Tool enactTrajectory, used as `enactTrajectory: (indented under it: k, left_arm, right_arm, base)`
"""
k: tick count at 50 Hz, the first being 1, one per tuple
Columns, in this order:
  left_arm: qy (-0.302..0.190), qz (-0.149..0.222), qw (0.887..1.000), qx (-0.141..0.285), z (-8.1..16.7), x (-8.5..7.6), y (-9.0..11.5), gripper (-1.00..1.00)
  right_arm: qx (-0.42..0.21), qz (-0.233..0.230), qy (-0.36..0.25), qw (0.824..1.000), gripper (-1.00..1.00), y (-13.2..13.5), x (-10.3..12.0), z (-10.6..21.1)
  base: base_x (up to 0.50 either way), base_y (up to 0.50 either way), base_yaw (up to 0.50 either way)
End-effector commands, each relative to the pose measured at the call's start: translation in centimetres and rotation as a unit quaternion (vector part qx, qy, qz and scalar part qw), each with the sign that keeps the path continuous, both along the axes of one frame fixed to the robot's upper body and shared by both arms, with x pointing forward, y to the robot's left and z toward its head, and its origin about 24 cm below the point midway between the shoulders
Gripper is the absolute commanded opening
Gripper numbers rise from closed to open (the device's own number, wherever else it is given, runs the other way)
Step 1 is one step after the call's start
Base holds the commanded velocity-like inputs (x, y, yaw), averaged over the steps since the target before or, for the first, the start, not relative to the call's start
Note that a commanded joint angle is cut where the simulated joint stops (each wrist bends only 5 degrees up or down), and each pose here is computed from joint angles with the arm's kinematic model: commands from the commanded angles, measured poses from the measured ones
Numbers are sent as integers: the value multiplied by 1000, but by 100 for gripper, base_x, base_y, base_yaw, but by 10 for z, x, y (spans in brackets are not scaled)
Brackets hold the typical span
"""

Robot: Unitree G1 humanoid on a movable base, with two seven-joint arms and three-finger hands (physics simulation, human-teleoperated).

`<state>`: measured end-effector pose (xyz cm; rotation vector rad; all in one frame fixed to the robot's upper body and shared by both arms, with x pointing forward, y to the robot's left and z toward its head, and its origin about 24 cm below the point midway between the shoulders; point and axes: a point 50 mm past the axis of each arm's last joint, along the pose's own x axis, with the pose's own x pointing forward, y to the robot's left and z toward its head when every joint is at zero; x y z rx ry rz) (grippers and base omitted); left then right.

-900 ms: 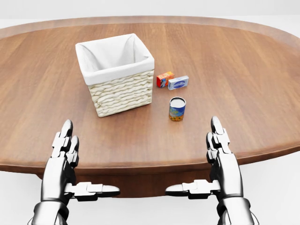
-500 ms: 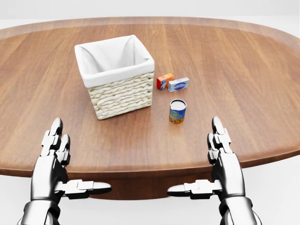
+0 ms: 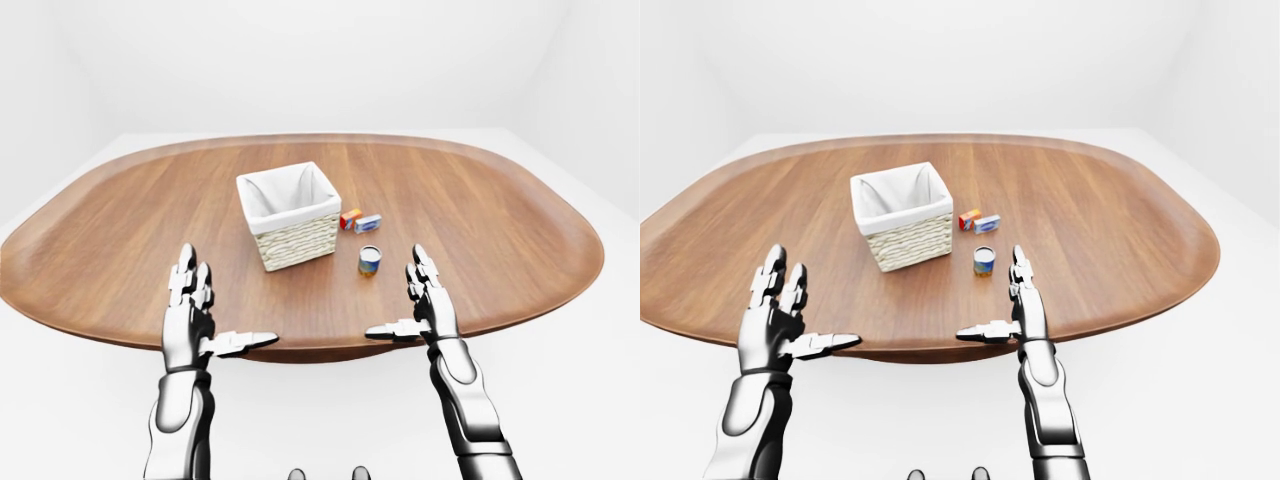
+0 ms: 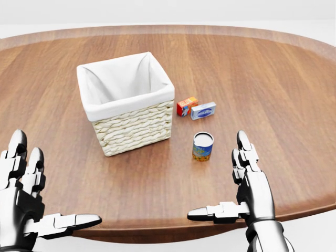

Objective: Pick up the alphabet soup and put it in the basket.

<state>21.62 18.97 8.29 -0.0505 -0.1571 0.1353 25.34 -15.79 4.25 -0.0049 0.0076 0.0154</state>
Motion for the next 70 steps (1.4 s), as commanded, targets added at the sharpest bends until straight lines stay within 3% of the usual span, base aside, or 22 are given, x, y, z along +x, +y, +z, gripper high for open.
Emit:
enactTrajectory:
  k: [1,61,70]
  left_arm:
    - [-35,13,999,-1,19,-27,5,100]
    - [-31,-8,999,20,17,-32,-6,100]
    - [-26,-16,999,21,15,-30,-11,100]
  right_arm:
    - [2,2,0,1000,100,0,0,0]
    - [-6,6,2,1000,100,4,2,-5]
    - [-11,-5,-2,1000,100,0,9,-13]
  base:
    - [31,0,0]
    - [31,0,0]
    - [0,0,0]
